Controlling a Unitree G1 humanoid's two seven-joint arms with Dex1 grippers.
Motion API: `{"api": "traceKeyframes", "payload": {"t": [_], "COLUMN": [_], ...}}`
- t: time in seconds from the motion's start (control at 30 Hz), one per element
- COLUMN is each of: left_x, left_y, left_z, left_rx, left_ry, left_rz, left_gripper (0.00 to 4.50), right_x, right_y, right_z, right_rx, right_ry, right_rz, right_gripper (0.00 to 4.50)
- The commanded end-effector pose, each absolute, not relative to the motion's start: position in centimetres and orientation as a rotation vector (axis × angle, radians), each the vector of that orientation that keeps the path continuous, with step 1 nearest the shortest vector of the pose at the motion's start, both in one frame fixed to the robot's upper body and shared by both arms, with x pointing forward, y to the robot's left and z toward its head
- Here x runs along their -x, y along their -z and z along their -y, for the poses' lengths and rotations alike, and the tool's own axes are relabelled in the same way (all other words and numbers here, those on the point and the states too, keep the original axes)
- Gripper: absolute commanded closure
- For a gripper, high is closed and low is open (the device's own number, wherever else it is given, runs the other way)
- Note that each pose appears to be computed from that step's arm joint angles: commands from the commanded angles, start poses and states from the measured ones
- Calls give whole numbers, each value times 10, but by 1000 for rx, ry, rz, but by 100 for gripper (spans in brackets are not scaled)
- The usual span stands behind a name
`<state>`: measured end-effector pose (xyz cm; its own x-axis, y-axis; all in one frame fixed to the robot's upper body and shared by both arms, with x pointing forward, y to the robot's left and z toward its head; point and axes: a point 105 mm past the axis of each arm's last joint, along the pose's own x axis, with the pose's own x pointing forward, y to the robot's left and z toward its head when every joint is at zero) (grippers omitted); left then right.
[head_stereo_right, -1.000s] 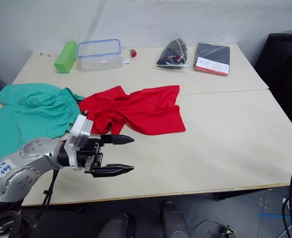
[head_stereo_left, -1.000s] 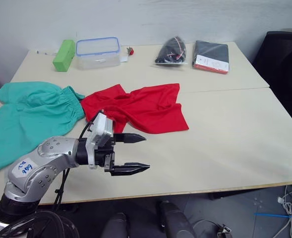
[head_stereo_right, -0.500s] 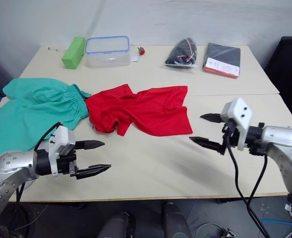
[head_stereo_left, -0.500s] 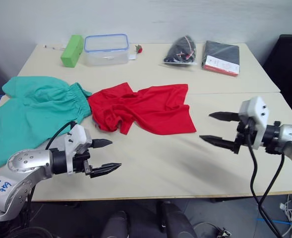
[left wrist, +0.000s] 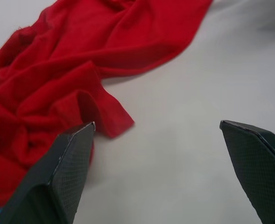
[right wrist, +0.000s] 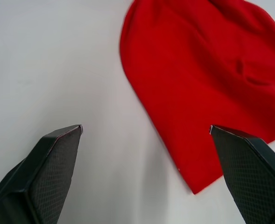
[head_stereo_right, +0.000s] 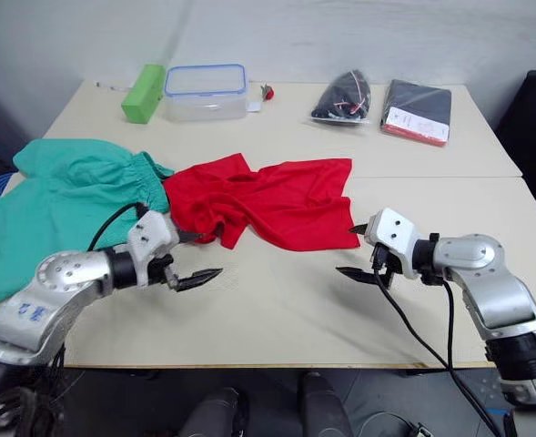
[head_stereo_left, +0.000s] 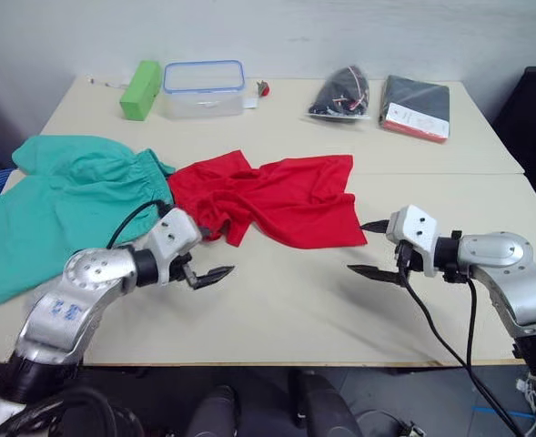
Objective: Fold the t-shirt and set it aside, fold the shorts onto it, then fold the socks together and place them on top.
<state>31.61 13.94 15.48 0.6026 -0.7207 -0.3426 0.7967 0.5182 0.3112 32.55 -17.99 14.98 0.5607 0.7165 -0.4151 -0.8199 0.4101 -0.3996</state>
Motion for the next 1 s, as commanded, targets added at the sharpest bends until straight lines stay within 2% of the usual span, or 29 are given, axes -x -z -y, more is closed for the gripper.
{"api": "traceKeyframes", "payload": {"t": [0.03,0.2,0.4,0.63,0.8,1.0], "left_x": [-338,-349,-354,-342,-352,-375], "left_y": [-153,-143,-157,-177,-168,-142], "left_z": [-142,-142,-128,-115,-106,-115], "left_rx": [-543,-588,-612,-629,-654,-684], "left_ry": [880,931,1011,1109,1102,1015], "left_rz": [-192,-230,-161,-104,-129,-243], "left_gripper": [0,0,0,0,0,0], "right_x": [-334,-338,-338,-336,-335,-334], "right_y": [-160,-162,-160,-160,-161,-163], "right_z": [177,170,165,163,160,158], "right_rx": [645,639,631,615,602,591], "right_ry": [-955,-945,-936,-917,-909,-904], "right_rz": [-143,-116,-110,-105,-97,-90], "right_gripper": [4,4,4,4,4,4]}}
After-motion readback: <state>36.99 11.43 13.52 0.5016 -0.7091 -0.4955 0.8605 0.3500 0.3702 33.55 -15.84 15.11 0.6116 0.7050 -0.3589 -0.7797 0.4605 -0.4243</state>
